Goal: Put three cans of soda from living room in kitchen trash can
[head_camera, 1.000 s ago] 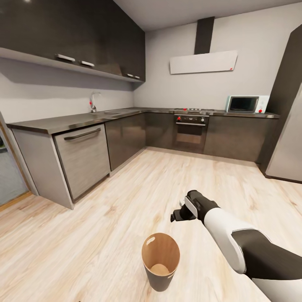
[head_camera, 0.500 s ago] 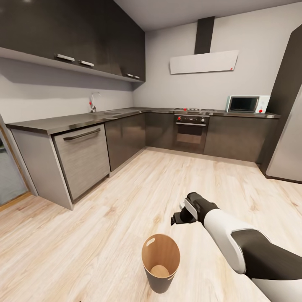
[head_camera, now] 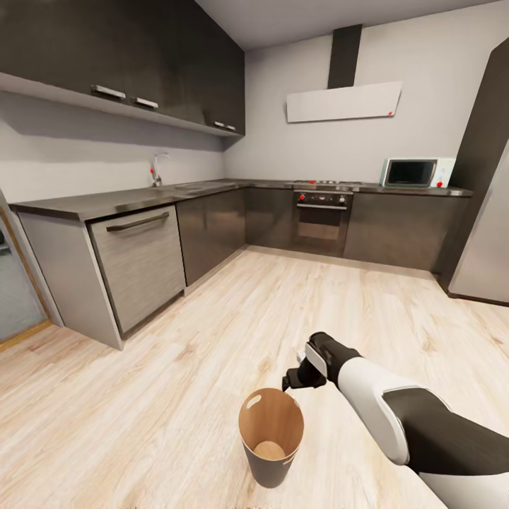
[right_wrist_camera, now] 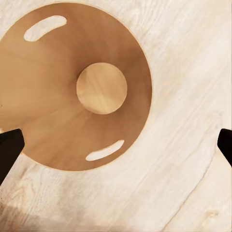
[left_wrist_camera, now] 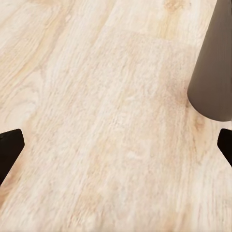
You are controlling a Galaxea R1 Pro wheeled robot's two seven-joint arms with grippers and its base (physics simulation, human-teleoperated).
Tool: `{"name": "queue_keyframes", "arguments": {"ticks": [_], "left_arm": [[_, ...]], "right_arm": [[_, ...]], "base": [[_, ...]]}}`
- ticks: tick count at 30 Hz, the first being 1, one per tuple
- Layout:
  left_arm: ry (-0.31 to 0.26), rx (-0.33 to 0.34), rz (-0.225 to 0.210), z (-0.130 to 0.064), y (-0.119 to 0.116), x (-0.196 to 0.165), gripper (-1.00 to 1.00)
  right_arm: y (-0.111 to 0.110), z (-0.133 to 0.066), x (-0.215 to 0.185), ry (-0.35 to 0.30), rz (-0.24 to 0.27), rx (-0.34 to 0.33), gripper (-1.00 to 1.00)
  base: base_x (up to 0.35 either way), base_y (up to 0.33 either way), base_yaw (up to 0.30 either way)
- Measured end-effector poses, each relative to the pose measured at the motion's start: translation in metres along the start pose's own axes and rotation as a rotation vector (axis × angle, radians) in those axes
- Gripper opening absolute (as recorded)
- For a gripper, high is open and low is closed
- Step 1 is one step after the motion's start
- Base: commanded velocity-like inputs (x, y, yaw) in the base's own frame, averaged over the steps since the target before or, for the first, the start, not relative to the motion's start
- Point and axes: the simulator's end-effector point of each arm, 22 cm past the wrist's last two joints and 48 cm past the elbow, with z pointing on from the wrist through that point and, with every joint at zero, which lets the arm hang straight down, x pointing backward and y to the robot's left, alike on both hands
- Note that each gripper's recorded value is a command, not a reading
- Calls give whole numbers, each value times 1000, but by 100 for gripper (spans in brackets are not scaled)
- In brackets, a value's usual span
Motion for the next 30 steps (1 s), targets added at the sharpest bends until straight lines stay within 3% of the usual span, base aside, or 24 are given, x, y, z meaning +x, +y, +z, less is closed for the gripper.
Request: {"name": "queue_keyframes", "arguments": {"ticks": [6,15,30], "left_arm": [[13,0,0,3,0,12,100],[50,2,-3,4,0,28,100],[50,3,-1,4,-1,28,100]], "right_arm": [[17,16,10,19,16,-41,100],[19,36,20,55,30,-58,100],[-3,33,14,38,34,-25,100]], "base": [[0,0,0],[0,0,0],[4,0,0]]}}
